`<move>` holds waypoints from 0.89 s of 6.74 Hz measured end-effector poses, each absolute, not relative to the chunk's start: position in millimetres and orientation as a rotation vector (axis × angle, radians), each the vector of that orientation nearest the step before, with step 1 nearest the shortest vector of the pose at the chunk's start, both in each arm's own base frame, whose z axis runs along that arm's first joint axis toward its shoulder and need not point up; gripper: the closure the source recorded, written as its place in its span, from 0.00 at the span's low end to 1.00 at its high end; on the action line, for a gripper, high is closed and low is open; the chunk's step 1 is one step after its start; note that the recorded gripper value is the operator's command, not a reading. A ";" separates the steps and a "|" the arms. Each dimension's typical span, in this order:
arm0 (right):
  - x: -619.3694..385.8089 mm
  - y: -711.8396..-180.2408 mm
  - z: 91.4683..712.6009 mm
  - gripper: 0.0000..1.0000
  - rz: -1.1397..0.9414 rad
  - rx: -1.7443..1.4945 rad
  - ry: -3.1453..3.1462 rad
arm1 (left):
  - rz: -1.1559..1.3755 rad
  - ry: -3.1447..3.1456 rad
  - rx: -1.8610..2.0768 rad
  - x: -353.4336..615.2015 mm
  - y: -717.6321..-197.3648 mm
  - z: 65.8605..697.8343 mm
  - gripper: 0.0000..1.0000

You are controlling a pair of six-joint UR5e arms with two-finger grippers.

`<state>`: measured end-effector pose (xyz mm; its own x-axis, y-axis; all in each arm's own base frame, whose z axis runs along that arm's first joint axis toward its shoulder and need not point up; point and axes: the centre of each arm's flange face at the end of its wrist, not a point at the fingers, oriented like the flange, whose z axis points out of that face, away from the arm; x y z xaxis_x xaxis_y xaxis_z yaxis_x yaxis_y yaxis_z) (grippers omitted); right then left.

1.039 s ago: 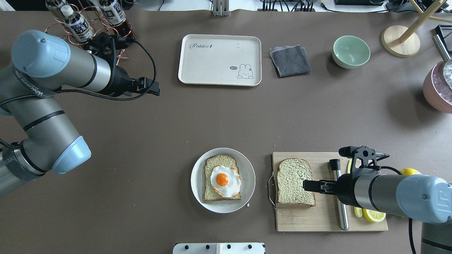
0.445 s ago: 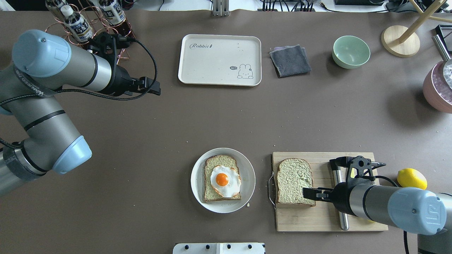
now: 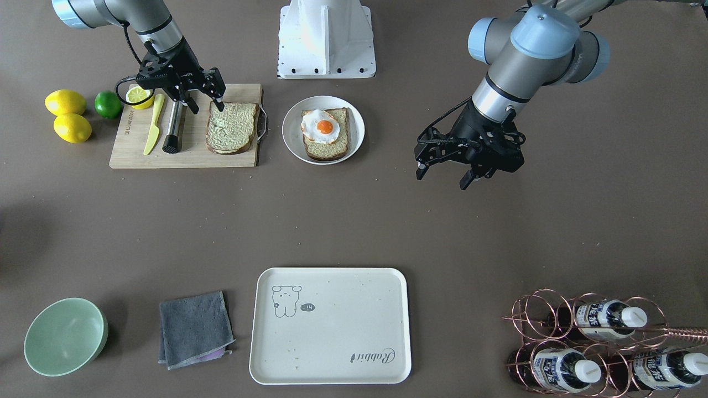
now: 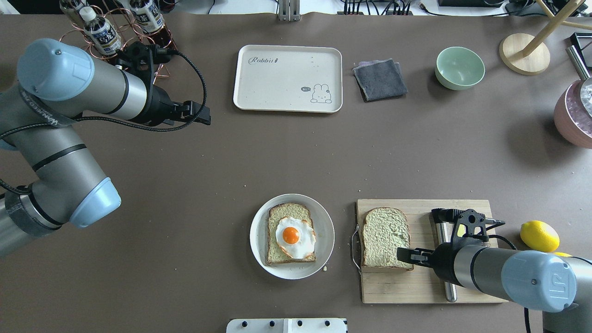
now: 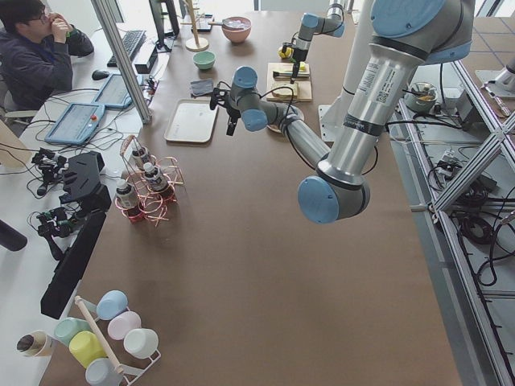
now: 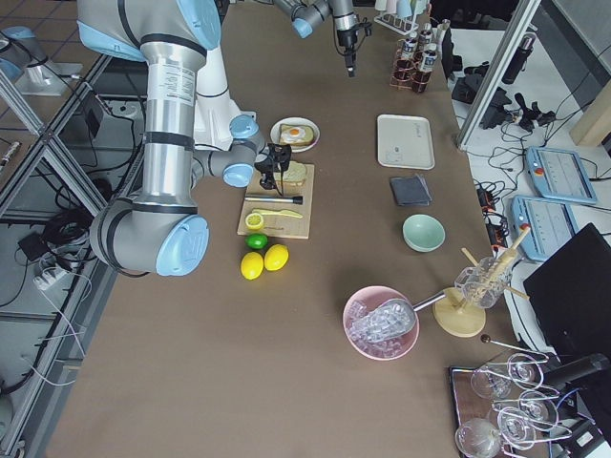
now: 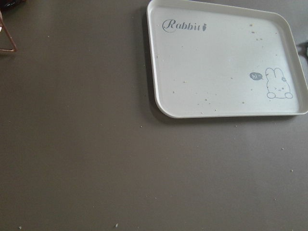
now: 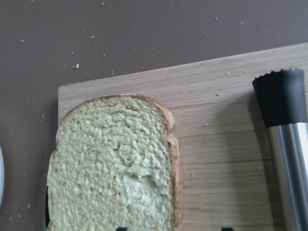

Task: Make sandwich and place on tray
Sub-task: 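Lower the right gripper and grasp the bread slice on the cutting board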

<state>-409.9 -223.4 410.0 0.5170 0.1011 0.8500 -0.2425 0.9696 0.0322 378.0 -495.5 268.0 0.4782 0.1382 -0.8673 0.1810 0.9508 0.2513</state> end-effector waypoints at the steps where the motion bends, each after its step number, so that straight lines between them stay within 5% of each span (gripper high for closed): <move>1: -411.1 -221.5 410.2 0.29 0.215 0.147 -1.008 | -0.026 1.078 0.330 378.1 -495.6 267.7 0.02; 4: -416.7 -214.5 408.7 0.67 0.225 0.150 -1.012 | -0.025 1.078 0.331 378.2 -495.7 267.5 0.02; 6: -419.7 -212.0 405.8 0.75 0.223 0.148 -1.019 | -0.025 1.078 0.331 378.2 -495.6 267.6 0.02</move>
